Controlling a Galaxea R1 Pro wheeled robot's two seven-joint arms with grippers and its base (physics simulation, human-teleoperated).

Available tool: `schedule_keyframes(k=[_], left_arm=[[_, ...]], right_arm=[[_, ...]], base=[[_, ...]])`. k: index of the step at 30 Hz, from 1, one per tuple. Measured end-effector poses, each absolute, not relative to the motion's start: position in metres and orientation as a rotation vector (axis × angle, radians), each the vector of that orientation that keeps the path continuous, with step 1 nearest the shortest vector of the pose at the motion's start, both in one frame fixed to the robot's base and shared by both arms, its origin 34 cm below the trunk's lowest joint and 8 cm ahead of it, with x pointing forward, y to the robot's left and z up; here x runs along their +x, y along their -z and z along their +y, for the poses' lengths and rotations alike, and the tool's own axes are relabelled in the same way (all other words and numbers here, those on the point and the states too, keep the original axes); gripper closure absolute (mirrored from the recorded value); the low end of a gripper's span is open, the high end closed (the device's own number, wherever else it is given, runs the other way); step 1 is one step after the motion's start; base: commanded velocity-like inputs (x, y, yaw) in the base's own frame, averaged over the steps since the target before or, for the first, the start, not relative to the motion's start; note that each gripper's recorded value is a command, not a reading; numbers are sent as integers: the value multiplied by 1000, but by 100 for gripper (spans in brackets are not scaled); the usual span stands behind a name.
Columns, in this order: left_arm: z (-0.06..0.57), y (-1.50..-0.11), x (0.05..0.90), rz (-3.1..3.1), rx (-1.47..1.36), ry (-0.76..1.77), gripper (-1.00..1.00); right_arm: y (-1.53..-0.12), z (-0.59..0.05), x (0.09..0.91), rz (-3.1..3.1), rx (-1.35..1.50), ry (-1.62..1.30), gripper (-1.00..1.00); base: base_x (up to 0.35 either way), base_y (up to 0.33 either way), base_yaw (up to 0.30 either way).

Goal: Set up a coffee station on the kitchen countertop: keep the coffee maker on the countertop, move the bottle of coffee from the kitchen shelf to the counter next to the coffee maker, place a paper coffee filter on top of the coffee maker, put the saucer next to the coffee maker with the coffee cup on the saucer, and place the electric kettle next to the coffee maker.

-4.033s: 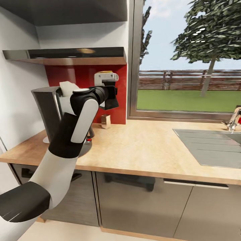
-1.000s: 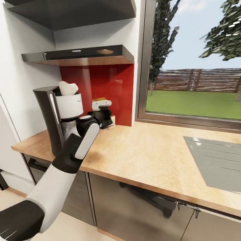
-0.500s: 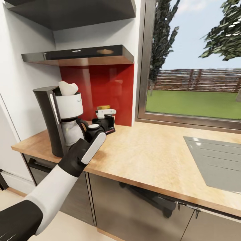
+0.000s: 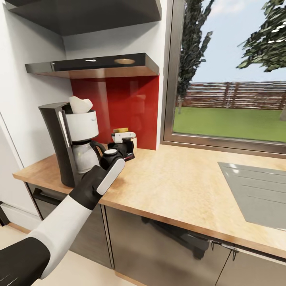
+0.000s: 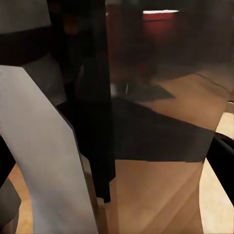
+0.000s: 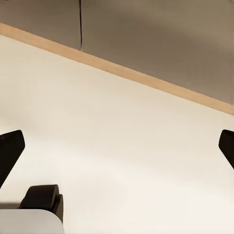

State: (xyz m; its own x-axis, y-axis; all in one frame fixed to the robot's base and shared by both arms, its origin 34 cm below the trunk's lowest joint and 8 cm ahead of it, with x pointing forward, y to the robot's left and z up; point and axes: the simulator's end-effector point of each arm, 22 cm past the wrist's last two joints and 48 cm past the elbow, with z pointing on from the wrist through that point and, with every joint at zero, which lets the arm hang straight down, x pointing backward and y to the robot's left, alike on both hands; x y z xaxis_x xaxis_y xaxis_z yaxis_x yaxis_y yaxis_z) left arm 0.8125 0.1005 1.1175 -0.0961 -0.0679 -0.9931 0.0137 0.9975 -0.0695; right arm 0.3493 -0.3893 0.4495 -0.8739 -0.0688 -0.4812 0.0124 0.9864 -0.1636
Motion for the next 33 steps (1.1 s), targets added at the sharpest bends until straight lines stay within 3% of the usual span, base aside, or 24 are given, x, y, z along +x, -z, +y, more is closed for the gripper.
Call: schedule_keyframes(k=[33], left_arm=[[107, -1081, 833, 1697, -81, 68, 100]], right_arm=[[-441, -389, 335, 2667, -45, 223, -100]], base=[[1, 0, 0]])
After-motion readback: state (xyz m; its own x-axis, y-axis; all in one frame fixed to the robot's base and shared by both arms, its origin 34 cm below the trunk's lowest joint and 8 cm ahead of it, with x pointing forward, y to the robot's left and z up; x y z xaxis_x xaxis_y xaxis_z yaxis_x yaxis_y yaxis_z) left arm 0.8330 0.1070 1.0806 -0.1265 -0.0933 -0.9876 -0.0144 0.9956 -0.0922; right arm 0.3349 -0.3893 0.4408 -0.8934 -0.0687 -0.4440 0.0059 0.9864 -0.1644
